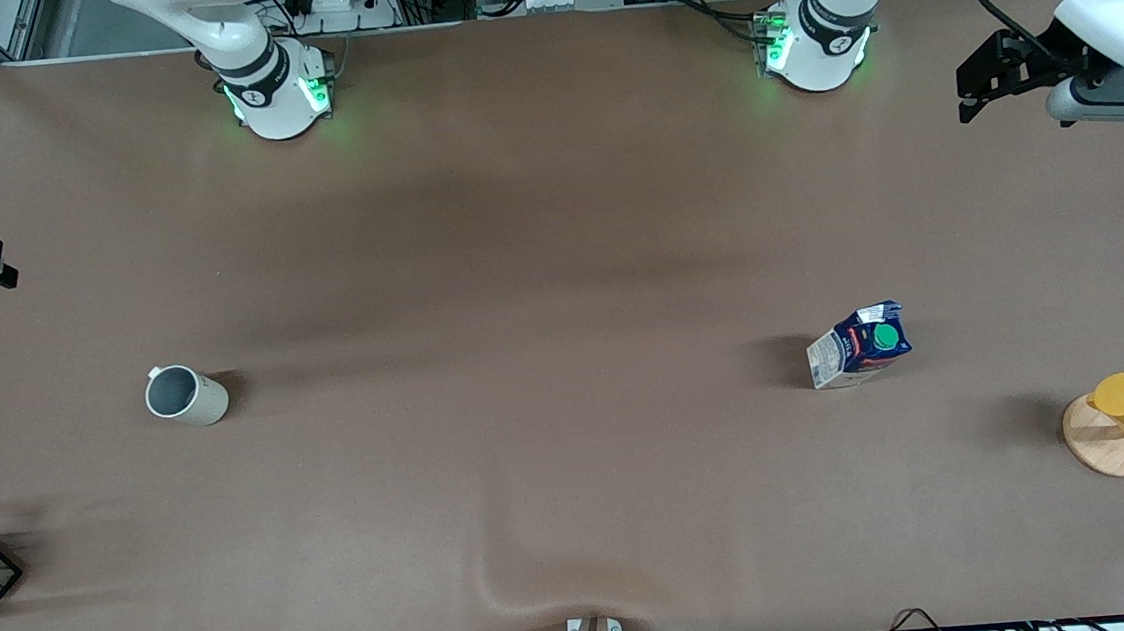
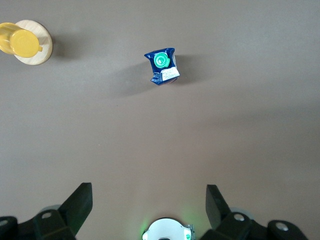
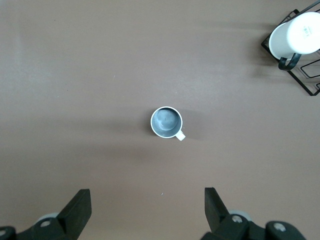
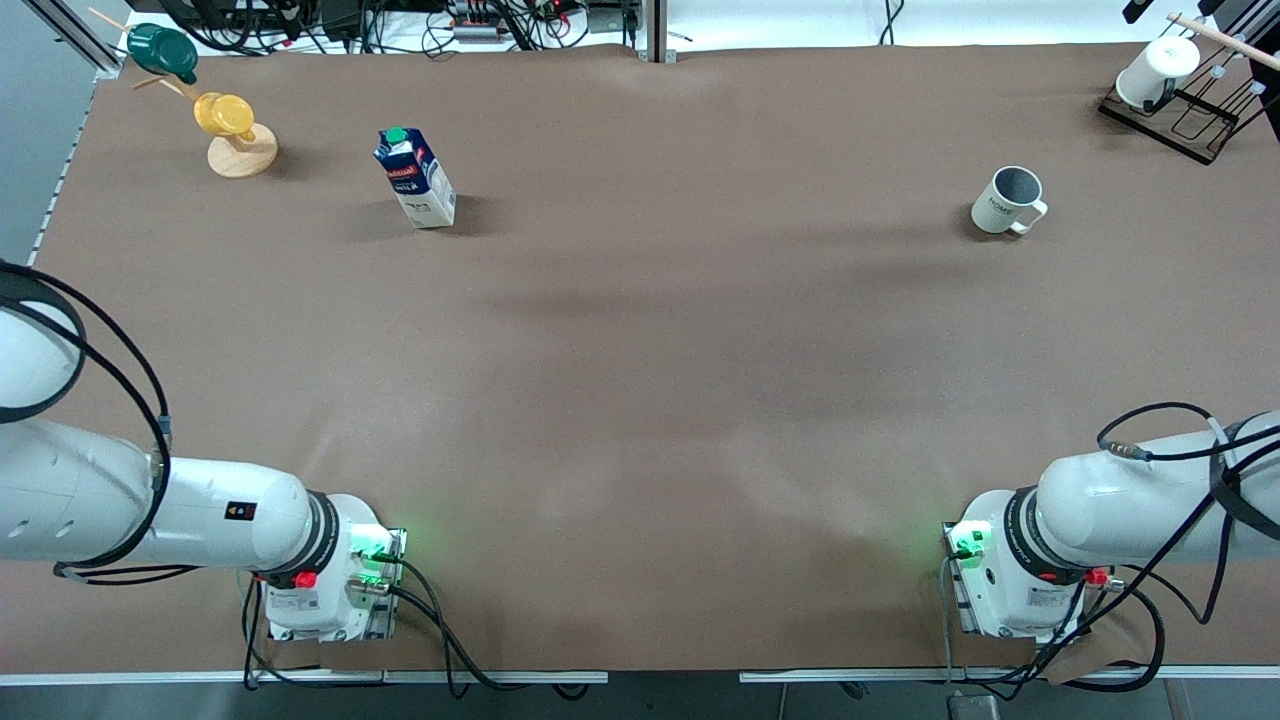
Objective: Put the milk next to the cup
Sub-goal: 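Reach the left gripper toward the milk carton while the right gripper reaches the mug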
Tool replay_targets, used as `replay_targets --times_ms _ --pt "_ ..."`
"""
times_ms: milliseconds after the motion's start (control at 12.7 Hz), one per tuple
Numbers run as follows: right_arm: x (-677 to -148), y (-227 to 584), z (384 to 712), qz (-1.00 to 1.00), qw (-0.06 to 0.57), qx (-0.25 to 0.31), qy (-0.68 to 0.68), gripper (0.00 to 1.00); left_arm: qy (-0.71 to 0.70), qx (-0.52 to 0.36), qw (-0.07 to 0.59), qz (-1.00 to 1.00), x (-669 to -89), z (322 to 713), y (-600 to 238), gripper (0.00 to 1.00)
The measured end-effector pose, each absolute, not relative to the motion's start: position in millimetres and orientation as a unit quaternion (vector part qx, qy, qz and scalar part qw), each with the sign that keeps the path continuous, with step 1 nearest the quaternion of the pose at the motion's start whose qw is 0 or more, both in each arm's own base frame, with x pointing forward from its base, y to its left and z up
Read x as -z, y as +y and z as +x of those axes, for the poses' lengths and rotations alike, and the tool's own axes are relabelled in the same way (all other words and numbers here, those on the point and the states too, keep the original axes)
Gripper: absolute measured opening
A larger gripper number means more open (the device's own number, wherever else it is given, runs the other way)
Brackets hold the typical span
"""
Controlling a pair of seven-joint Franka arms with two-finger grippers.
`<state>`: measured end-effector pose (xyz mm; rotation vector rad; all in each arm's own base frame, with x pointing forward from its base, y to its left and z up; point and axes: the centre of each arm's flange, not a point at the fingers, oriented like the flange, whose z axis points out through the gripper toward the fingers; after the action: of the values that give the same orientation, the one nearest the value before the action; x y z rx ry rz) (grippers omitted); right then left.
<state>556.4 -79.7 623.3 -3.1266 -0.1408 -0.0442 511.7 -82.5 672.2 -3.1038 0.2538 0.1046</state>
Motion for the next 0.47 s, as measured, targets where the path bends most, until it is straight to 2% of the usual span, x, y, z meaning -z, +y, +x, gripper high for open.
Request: replay_targets --times_ms 474 --pt "-620.1 -79.7 557.5 -0.999 0.006 0.01 -0.045 1.0 0.079 -0.038 0.013 -0.996 -667.9 515.4 -80.2 1.0"
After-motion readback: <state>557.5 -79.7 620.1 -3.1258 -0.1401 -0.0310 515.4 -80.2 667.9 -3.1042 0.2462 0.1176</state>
